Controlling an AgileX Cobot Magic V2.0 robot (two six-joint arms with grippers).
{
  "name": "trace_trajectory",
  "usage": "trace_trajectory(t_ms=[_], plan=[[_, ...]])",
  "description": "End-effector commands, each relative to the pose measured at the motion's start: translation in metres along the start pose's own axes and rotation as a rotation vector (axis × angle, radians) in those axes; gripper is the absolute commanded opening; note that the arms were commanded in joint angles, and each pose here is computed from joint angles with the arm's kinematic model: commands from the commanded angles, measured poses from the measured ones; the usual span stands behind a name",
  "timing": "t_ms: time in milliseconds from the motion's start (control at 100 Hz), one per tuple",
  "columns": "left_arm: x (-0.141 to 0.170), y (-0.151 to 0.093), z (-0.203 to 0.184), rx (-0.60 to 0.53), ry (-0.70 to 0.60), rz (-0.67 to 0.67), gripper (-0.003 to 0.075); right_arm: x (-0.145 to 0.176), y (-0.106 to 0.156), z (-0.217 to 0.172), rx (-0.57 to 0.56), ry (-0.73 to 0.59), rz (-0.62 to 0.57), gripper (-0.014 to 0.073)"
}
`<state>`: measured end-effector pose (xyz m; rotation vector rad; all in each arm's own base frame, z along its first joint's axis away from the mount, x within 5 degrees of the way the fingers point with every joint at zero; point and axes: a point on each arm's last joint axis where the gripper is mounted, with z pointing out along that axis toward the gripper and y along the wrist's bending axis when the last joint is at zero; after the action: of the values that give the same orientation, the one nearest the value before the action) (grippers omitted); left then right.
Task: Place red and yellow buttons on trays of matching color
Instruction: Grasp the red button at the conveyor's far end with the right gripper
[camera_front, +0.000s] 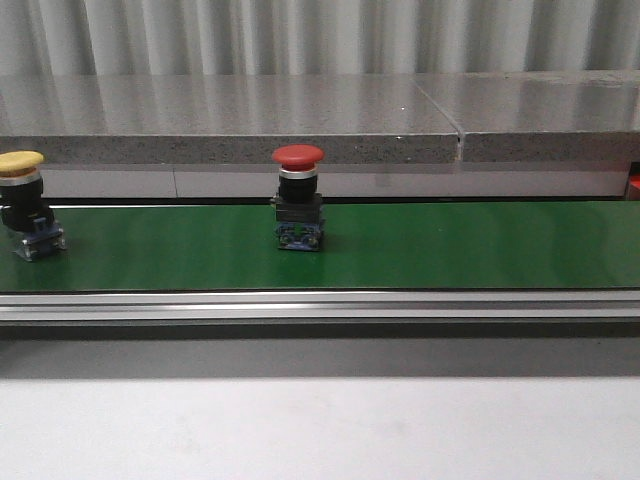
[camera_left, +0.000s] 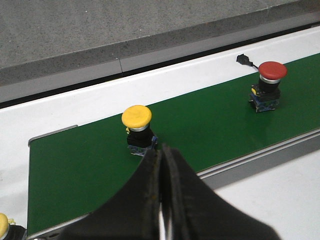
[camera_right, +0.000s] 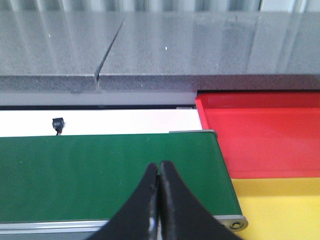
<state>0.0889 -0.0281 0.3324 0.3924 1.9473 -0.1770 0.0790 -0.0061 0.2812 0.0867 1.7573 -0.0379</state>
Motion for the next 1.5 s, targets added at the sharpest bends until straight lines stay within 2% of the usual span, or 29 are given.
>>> trace_trajectory(t_ms=[0,210,400,470,520,590,760,850,1090,1270,1490], plan=[[-0.012,0.000,-0.004,-0.004,-0.081,-0.019,-0.0020,-0.034,0.001,0.008,-0.004,-0.066,-0.007,-0.0057],[-0.012,0.000,-0.004,-0.004,-0.081,-0.019,-0.0020,-0.072,0.012,0.036,-0.071,-0.011,-0.023,-0.0057],[-0.012,0.000,-0.004,-0.004,-0.081,-0.019,-0.0020,-0.090,0.034,0.071,-0.169,0.145,-0.058,-0.0051],[-0.012,0.000,-0.004,-0.004,-0.081,-0.019,-0.0020,-0.094,0.044,0.084,-0.206,0.195,-0.074,-0.0020],[-0.012,0.000,-0.004,-0.004,-0.081,-0.019,-0.0020,-0.094,0.053,0.094,-0.231,0.233,-0.088,0.0025],[-0.012,0.000,-0.004,-0.004,-0.081,-0.019,-0.0020,-0.095,0.064,0.106,-0.262,0.283,-0.106,0.0130],[-0.012,0.000,-0.004,-0.004,-0.081,-0.019,-0.0020,-0.098,0.089,0.130,-0.316,0.445,-0.104,0.0485],[-0.012,0.000,-0.004,-0.004,-0.081,-0.019,-0.0020,-0.098,0.099,0.141,-0.332,0.538,-0.142,0.0575],[-0.012,0.000,-0.004,-0.004,-0.081,-0.019,-0.0020,-0.104,0.127,0.168,-0.452,0.712,-0.241,0.0572],[-0.012,0.000,-0.004,-0.004,-0.081,-0.019,-0.0020,-0.097,0.144,0.193,-0.547,0.860,-0.327,0.0572],[-0.012,0.000,-0.004,-0.004,-0.081,-0.019,-0.0020,-0.086,0.159,0.222,-0.618,0.902,-0.399,0.0572]])
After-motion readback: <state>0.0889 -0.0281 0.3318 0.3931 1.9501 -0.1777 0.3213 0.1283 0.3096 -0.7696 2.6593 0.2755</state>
